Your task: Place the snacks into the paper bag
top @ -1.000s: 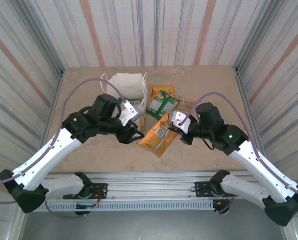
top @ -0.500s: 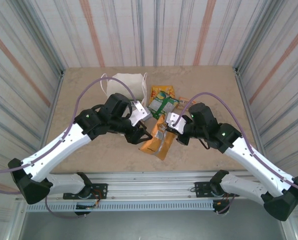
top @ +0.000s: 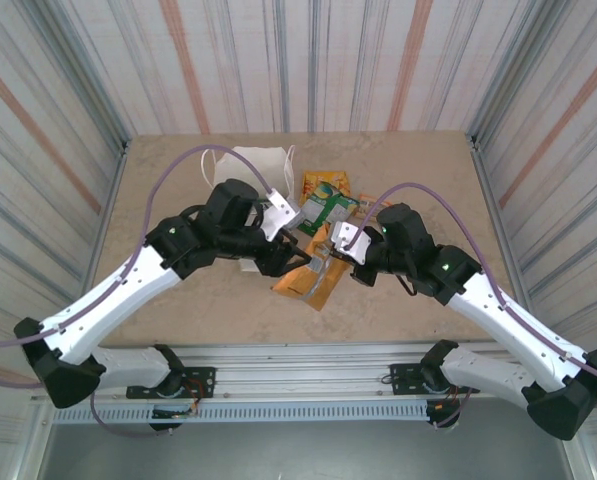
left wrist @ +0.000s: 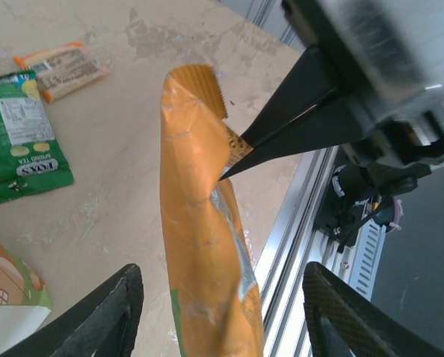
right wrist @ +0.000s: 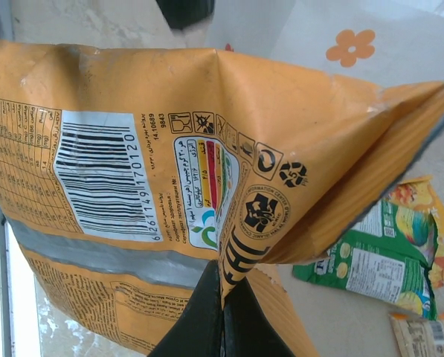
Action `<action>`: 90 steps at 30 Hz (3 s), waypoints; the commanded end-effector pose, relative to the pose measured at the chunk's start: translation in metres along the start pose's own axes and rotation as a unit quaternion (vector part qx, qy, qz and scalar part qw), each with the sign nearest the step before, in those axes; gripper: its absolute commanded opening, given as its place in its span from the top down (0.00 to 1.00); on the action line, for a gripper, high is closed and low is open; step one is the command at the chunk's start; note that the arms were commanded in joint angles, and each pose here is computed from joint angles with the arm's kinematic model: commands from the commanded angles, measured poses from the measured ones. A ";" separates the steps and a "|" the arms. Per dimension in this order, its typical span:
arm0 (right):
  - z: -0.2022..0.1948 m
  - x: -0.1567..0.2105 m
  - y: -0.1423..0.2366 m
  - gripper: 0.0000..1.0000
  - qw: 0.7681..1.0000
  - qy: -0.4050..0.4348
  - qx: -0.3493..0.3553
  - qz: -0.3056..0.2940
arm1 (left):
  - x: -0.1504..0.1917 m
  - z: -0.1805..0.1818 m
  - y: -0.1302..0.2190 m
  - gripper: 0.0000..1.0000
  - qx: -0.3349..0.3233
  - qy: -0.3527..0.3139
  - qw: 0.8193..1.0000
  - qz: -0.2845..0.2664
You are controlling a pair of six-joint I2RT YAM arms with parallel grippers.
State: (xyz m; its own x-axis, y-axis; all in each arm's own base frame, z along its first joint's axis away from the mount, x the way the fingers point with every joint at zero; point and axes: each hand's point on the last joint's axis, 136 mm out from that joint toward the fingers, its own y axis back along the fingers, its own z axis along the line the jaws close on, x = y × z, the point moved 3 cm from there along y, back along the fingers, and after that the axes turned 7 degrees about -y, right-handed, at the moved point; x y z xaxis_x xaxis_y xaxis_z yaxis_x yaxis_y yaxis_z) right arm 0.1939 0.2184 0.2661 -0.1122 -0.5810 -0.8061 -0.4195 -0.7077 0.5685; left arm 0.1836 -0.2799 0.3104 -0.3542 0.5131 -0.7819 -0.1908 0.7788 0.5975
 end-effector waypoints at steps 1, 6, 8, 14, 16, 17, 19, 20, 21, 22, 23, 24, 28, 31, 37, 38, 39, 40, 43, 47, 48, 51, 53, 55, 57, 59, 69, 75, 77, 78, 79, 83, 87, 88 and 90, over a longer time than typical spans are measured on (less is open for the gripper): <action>-0.001 -0.022 0.007 1.00 0.999 0.010 -0.001 -0.036 | 0.009 -0.001 -0.007 0.41 0.002 0.002 1.000 0.030; -0.001 -0.026 0.008 1.00 0.999 0.010 0.000 -0.045 | 0.013 0.001 -0.013 0.45 0.002 0.006 0.999 0.044; -0.002 -0.027 0.008 1.00 0.999 0.008 0.001 -0.046 | 0.013 0.000 -0.014 0.48 0.006 0.006 0.999 0.046; -0.006 -0.033 0.008 1.00 0.999 0.006 0.007 -0.050 | 0.015 0.000 -0.016 0.66 0.008 0.006 0.999 0.052; -0.006 -0.032 0.004 1.00 0.999 0.004 0.006 -0.045 | 0.015 0.001 -0.016 0.73 0.007 0.007 0.999 0.051; -0.007 -0.033 0.004 1.00 0.999 0.003 0.007 -0.046 | 0.014 0.001 -0.015 0.77 0.004 0.007 0.999 0.050; -0.007 -0.034 0.005 1.00 0.999 -0.003 0.007 -0.047 | 0.013 0.002 -0.013 0.81 -0.001 0.007 0.999 0.049; -0.008 -0.034 0.005 1.00 0.999 -0.007 0.009 -0.047 | 0.012 0.002 -0.012 0.83 -0.005 0.007 0.999 0.048; -0.008 -0.034 0.006 1.00 0.999 -0.009 0.010 -0.048 | 0.011 0.003 -0.011 0.85 -0.009 0.006 0.999 0.046; -0.008 -0.035 0.006 1.00 0.999 -0.013 0.011 -0.048 | 0.010 0.003 -0.009 0.87 -0.012 0.006 0.999 0.045; -0.009 -0.034 0.006 0.99 0.999 -0.016 0.012 -0.047 | 0.009 0.003 -0.007 0.88 -0.014 0.005 0.999 0.044; -0.009 -0.034 0.007 0.98 0.999 -0.019 0.014 -0.047 | 0.007 0.003 -0.006 0.91 -0.016 0.004 0.999 0.043; -0.015 -0.037 0.013 0.78 0.998 -0.038 0.031 -0.050 | -0.007 0.000 0.009 0.98 -0.020 -0.003 0.999 0.032; -0.025 -0.042 0.020 0.59 0.995 -0.064 0.054 -0.055 | -0.019 0.000 0.024 1.00 -0.040 -0.010 0.999 0.027; -0.059 -0.051 0.045 0.34 0.973 -0.170 0.125 -0.090 | -0.042 0.020 0.053 1.00 -0.090 0.016 0.996 -0.006; -0.066 -0.051 0.048 0.32 0.968 -0.193 0.131 -0.093 | -0.047 0.024 0.058 1.00 -0.097 0.019 0.995 -0.015; -0.071 -0.051 0.051 0.31 0.963 -0.214 0.132 -0.097 | -0.052 0.027 0.063 1.00 -0.105 0.021 0.994 -0.022; -0.074 -0.053 0.054 0.30 0.959 -0.232 0.129 -0.103 | -0.058 0.030 0.069 1.00 -0.116 0.019 0.993 -0.030; -0.084 -0.049 0.048 0.28 0.951 -0.266 0.127 -0.099 | -0.075 0.040 0.085 1.00 -0.150 0.018 0.987 -0.048; -0.087 -0.046 0.042 0.28 0.948 -0.281 0.117 -0.094 | -0.095 0.052 0.102 1.00 -0.192 0.011 0.979 -0.063; -0.088 -0.046 0.040 0.28 0.946 -0.290 0.111 -0.092 | -0.100 0.055 0.107 1.00 -0.204 0.009 0.976 -0.070; -0.094 -0.044 0.033 0.28 0.940 -0.315 0.099 -0.086 | -0.113 0.068 0.122 1.00 -0.232 0.015 0.968 -0.093; -0.097 -0.045 0.029 0.28 0.938 -0.324 0.092 -0.081 | -0.122 0.072 0.134 1.00 -0.247 0.011 0.962 -0.114; -0.098 -0.047 0.026 0.28 0.937 -0.330 0.084 -0.080 | -0.130 0.076 0.144 1.00 -0.263 0.006 0.956 -0.133; -0.099 -0.051 0.022 0.28 0.937 -0.332 0.074 -0.083 | -0.134 0.080 0.156 1.00 -0.278 0.006 0.949 -0.149; -0.099 -0.052 0.020 0.29 0.937 -0.333 0.067 -0.082 | -0.134 0.087 0.165 1.00 -0.304 0.012 0.940 -0.151; -0.099 -0.046 0.016 0.29 0.936 -0.339 0.068 -0.067 | -0.095 0.144 0.175 1.00 -0.418 0.088 0.902 -0.066; -0.096 -0.040 0.012 0.29 0.934 -0.349 0.060 -0.049 | -0.083 0.155 0.138 1.00 -0.363 0.123 0.924 -0.002; -0.095 -0.038 0.012 0.30 0.933 -0.351 0.061 -0.046 | -0.075 0.156 0.128 1.00 -0.348 0.146 0.926 0.030; -0.095 -0.038 0.012 0.30 0.933 -0.351 0.061 -0.047 | -0.071 0.156 0.123 1.00 -0.339 0.155 0.927 0.045; -0.095 -0.036 0.012 0.30 0.933 -0.352 0.062 -0.045 | -0.066 0.156 0.119 1.00 -0.331 0.165 0.927 0.061; -0.095 -0.034 0.012 0.30 0.932 -0.354 0.064 -0.040 | -0.047 0.155 0.108 1.00 -0.313 0.203 0.921 0.114; -0.094 -0.031 0.011 0.30 0.932 -0.356 0.065 -0.035 | -0.039 0.148 0.102 1.00 -0.288 0.222 0.922 0.135; -0.094 -0.031 0.010 0.30 0.931 -0.357 0.065 -0.034 | -0.038 0.146 0.101 1.00 -0.282 0.227 0.922 0.140; -0.094 -0.030 0.010 0.30 0.931 -0.357 0.064 -0.032 | -0.035 0.142 0.100 1.00 -0.270 0.234 0.922 0.150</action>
State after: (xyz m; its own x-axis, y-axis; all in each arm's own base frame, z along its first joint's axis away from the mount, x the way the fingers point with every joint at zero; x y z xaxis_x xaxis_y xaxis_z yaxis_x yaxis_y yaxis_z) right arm 0.2784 0.1925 0.3092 -0.6132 -0.1037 -0.7831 -0.5531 -0.6515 0.5193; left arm 0.3242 -0.1722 0.3734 -0.7518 0.3802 -0.5387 -0.4770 0.2505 0.8425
